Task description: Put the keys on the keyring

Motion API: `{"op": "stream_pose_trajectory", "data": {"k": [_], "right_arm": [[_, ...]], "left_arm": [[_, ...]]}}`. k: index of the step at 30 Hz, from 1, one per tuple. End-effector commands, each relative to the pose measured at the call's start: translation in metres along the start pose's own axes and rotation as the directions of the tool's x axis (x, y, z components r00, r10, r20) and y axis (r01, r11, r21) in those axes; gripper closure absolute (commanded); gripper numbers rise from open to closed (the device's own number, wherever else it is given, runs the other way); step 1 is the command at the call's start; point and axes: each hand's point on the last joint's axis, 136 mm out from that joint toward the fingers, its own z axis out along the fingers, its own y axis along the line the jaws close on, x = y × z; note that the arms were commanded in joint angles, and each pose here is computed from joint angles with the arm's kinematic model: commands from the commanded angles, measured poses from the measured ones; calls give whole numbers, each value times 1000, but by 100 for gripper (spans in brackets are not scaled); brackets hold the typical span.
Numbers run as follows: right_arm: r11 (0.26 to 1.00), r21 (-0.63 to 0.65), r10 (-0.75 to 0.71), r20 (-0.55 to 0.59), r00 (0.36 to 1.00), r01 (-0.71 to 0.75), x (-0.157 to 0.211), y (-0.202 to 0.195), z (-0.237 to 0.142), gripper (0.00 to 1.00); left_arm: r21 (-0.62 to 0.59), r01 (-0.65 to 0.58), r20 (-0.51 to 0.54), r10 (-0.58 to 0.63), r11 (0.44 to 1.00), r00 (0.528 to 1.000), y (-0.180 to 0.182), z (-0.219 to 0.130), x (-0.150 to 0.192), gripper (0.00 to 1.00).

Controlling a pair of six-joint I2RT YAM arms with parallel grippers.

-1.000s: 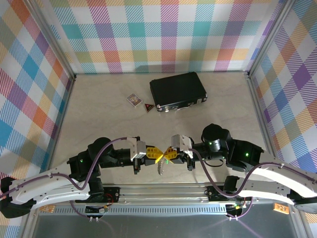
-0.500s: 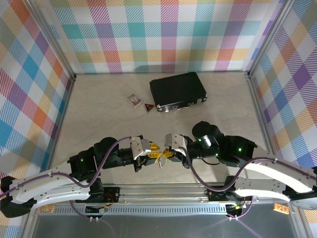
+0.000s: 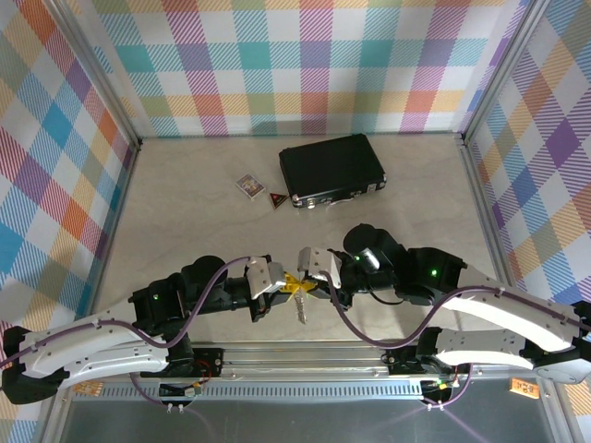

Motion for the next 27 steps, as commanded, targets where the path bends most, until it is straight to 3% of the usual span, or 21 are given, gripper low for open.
{"op": "stream_pose_trajectory", "data": {"k": [1, 9, 16, 24, 27], "right_arm": [[1000, 17, -22, 43, 999, 21, -17, -2, -6, 100], [1000, -2, -2, 128, 992, 3, -24, 4, -9, 80], [1000, -14, -3, 170, 985, 6, -29, 8, -17, 78], [1000, -26, 5, 253, 967, 1, -36, 14, -35, 64], [1000, -25, 23, 293, 956, -16, -39, 16, -44, 66]], "left_arm": [[-4, -2, 96, 3, 1000, 995, 0, -10, -27, 100], [31, -28, 157, 23, 999, 987, -6, -17, -46, 100], [81, -34, 223, 15, 996, 975, -15, -25, -65, 100], [116, -38, 272, 5, 993, 962, -21, -31, -77, 100], [134, -36, 304, -7, 990, 953, -24, -36, -84, 100]]}}
